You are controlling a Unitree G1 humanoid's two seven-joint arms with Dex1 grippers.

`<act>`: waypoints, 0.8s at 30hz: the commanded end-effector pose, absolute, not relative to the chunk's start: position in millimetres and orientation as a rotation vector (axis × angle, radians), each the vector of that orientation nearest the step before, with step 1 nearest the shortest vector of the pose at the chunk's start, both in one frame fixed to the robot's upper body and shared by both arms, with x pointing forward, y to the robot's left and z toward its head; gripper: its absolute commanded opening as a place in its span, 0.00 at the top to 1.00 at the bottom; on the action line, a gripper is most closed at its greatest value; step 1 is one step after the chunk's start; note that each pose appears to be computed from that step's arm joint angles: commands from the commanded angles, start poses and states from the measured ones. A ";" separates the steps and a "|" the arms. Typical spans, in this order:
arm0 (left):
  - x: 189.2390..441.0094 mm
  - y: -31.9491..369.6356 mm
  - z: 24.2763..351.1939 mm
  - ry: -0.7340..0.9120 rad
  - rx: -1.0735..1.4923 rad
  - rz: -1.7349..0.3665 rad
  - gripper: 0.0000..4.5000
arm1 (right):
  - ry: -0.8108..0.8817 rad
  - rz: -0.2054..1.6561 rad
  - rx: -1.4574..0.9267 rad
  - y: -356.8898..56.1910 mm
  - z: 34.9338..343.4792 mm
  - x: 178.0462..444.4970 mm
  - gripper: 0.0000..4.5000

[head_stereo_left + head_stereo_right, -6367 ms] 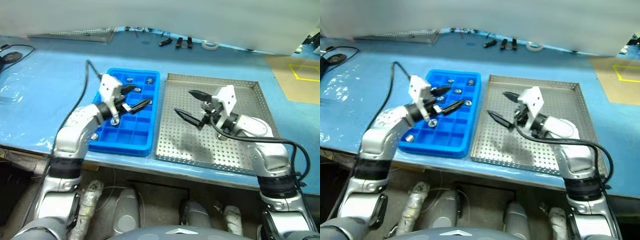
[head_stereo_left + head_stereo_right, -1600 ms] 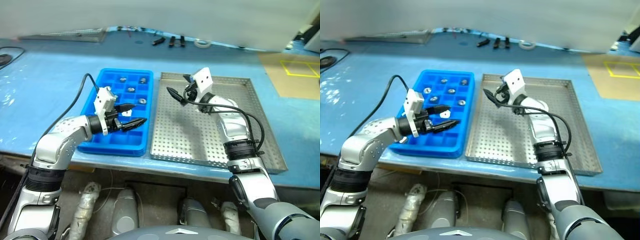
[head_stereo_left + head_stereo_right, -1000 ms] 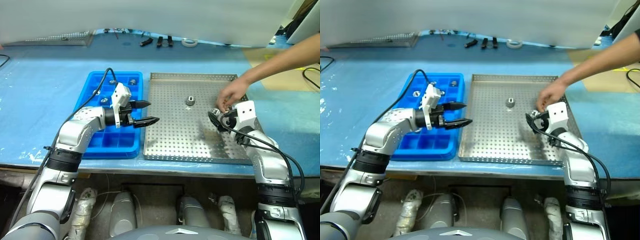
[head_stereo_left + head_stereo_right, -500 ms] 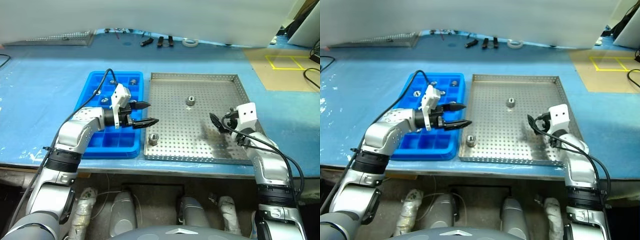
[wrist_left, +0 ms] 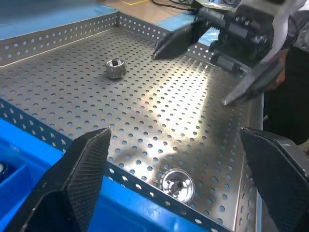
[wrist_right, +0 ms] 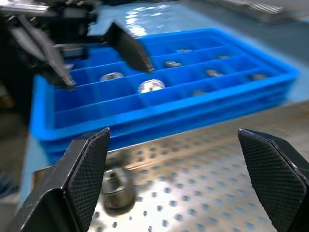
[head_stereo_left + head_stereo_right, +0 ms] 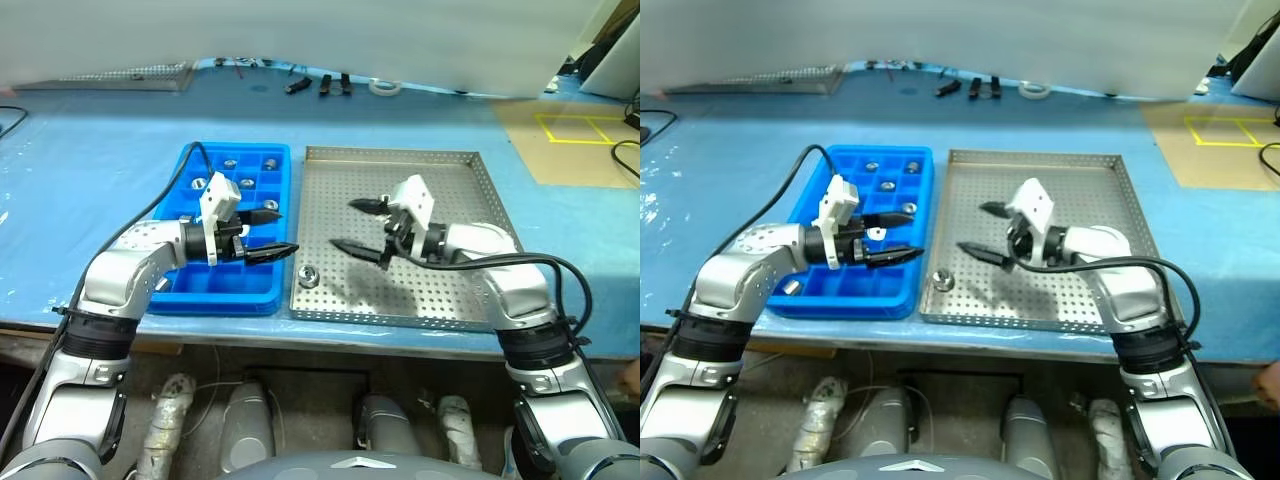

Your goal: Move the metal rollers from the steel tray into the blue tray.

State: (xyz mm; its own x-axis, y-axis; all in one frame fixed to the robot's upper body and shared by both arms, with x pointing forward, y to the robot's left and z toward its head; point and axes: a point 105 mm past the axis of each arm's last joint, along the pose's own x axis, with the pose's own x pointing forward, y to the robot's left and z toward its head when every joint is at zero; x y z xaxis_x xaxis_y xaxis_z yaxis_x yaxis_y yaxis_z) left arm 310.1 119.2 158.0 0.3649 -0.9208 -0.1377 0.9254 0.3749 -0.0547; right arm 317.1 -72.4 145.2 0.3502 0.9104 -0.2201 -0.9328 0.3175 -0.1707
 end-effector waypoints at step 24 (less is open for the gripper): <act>268.3 144.0 166.5 0.139 0.089 -1.100 0.00 | 0.204 1.222 -0.305 -41.1 103.7 338.9 0.01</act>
